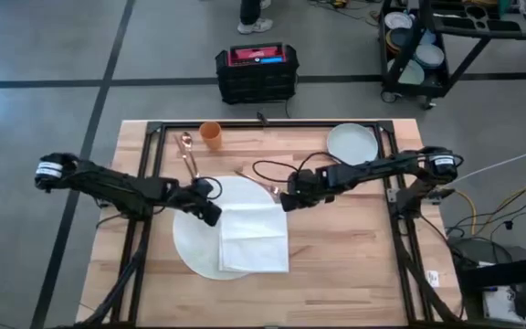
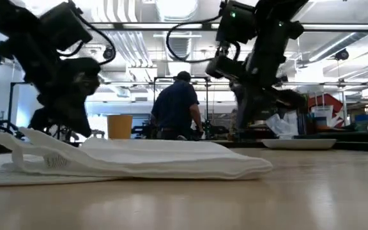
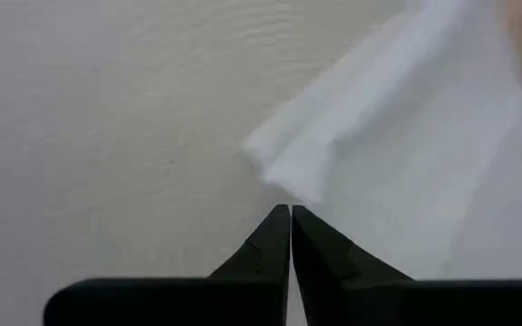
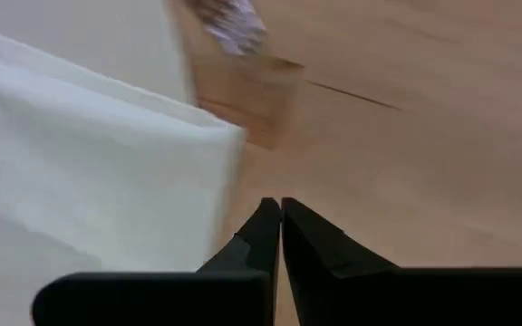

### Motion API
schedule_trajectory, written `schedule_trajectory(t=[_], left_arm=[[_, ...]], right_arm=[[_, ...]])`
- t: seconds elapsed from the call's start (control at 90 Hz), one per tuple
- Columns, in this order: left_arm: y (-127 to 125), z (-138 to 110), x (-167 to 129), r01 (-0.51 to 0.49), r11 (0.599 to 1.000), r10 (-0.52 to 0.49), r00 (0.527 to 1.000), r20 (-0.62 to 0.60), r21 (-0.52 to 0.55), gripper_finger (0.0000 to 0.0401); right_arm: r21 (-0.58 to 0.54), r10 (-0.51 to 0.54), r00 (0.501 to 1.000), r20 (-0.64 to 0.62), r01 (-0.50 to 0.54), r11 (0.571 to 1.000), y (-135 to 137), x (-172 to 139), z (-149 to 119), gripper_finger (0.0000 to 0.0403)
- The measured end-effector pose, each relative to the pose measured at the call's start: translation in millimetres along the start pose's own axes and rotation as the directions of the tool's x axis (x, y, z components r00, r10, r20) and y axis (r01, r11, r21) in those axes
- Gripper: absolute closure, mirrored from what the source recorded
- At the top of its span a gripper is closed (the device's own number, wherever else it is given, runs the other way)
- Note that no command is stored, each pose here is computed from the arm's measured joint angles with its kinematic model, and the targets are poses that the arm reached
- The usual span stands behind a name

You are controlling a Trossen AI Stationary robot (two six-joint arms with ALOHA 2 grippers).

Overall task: Set table place
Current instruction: Fold the white napkin

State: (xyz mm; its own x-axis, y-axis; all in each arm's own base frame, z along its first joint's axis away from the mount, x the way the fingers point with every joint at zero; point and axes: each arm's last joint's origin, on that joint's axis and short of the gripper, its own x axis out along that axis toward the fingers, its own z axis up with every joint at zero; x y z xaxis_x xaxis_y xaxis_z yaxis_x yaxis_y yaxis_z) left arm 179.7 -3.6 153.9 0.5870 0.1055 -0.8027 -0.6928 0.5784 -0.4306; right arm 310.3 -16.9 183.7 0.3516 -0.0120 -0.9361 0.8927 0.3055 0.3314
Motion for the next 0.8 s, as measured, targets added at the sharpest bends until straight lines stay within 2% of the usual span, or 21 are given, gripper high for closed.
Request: schedule_trajectory(t=[0.133,0.267,0.478,0.611,0.8], left_arm=[[8,-4,-9,-0.042,0.998,0.043,0.999,-0.008,0.035,0.0401],[10,-3,-15,-0.031,0.997,0.031,1.000,0.001,0.073,0.0398],[10,-1,-21,-0.027,0.996,0.024,0.999,0.043,0.089,0.0359],[11,-1,-21,-0.030,0.996,0.025,0.998,0.053,0.082,0.0324],[11,-1,-21,-0.032,0.996,0.028,0.998,0.050,0.081,0.0284]], right_arm=[[-0.068,-0.016,1.000,-0.017,0.014,0.998,-4,3,-2,0.0403],[-0.086,-0.014,1.000,-0.002,0.014,0.996,-3,2,-1,0.0403],[-0.009,-0.047,0.999,0.007,0.047,0.999,-10,11,1,0.0396],[0.037,0.040,0.999,-0.008,-0.040,0.999,-6,23,6,0.0354],[0.114,0.155,0.987,0.032,-0.158,0.981,5,30,14,0.0261]])
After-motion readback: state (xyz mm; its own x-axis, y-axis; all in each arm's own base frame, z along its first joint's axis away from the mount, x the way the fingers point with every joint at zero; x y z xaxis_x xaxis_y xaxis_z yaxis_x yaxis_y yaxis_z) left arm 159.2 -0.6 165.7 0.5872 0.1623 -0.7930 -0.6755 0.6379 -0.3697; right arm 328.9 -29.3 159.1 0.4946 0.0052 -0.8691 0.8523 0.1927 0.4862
